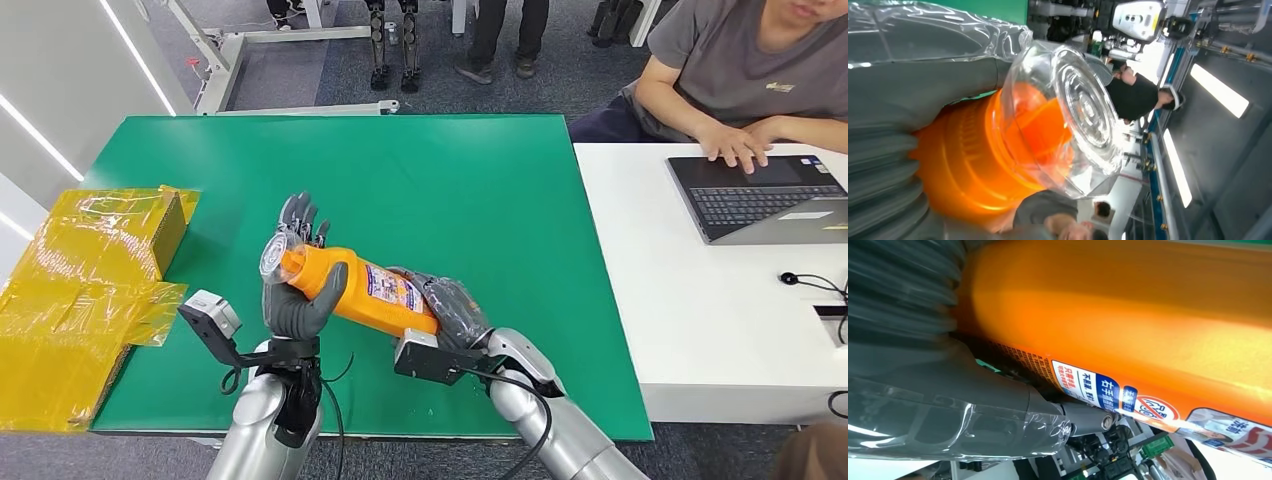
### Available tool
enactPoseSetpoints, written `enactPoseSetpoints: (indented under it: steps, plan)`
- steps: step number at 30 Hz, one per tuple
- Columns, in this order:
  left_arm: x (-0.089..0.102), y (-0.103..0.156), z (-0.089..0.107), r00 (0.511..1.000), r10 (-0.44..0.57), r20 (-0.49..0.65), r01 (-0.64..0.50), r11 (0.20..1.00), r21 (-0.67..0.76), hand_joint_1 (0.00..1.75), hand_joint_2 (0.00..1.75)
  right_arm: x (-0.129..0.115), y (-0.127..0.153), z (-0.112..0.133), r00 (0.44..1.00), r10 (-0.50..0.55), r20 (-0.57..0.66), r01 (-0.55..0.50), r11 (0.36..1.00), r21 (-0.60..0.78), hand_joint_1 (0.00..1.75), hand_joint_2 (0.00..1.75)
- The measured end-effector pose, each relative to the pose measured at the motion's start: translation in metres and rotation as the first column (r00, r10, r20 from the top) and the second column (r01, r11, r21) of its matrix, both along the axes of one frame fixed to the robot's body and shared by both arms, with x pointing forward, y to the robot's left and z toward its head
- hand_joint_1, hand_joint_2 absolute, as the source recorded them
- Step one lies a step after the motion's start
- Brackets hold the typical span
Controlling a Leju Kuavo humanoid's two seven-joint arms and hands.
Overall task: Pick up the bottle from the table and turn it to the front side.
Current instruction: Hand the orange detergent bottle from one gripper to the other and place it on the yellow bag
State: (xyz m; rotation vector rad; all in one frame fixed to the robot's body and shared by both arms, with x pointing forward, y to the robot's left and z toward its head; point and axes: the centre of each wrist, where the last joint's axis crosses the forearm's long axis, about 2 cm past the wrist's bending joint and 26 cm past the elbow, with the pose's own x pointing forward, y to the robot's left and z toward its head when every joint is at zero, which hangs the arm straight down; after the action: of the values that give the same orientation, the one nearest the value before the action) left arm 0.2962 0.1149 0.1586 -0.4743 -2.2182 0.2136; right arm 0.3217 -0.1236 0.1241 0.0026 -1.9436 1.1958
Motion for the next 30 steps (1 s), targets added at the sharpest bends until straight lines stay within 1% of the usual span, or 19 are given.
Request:
enactPoseSetpoints:
  steps: [2,11,12,14,15,16,18,26,28,30]
  plan:
    - [0.0,0.0,0.0,1.0,-0.007,0.001,0.007,1.0,0.0,1.75,1.75,0.0,0.0,0.0,1.0,0.001,0.0,-0.001,1.0,0.0,1.75,1.75]
    - [0.0,-0.001,0.0,0.999,-0.034,0.009,0.034,0.999,-0.001,1.75,1.75,-0.002,-0.001,-0.003,1.0,0.002,-0.003,-0.002,1.0,-0.005,1.75,1.75]
    - [0.0,-0.001,0.0,0.999,-0.034,0.009,0.034,0.999,-0.001,1.75,1.75,-0.002,-0.002,-0.003,1.0,0.002,-0.003,-0.002,1.0,-0.007,1.67,1.75]
    - [0.0,-0.001,0.0,0.999,-0.034,0.009,0.034,0.999,0.0,1.75,1.75,-0.003,-0.002,-0.004,1.0,0.004,-0.003,-0.004,1.0,-0.01,1.04,1.75]
    - [0.0,-0.001,0.0,0.999,-0.034,0.009,0.034,0.999,0.0,1.75,1.75,-0.003,-0.002,-0.004,1.0,0.003,-0.002,-0.003,1.0,-0.011,0.61,1.75]
    - [0.0,-0.001,0.0,0.999,-0.034,0.01,0.034,0.999,0.001,1.75,1.75,-0.003,-0.002,-0.004,1.0,0.0,-0.001,0.0,1.0,-0.01,0.24,1.75]
    - [0.0,-0.001,0.0,0.999,-0.031,0.01,0.031,1.0,0.006,1.75,1.75,-0.003,-0.001,-0.004,1.0,-0.011,0.001,0.011,1.0,-0.001,0.0,1.75]
    - [0.001,0.005,-0.003,1.0,0.009,-0.002,-0.009,1.0,0.012,1.75,1.75,-0.009,0.003,0.0,0.998,-0.059,0.009,0.058,0.993,0.103,0.0,1.75]
    - [0.001,0.006,-0.004,1.0,0.021,-0.008,-0.021,1.0,0.01,1.75,1.75,-0.011,0.003,0.002,0.996,-0.089,0.015,0.084,0.98,0.178,0.0,1.75]
    - [0.001,0.008,-0.005,0.999,0.038,-0.016,-0.038,0.999,0.006,1.75,1.75,-0.013,0.002,0.005,0.992,-0.128,0.017,0.118,0.95,0.288,0.0,1.75]
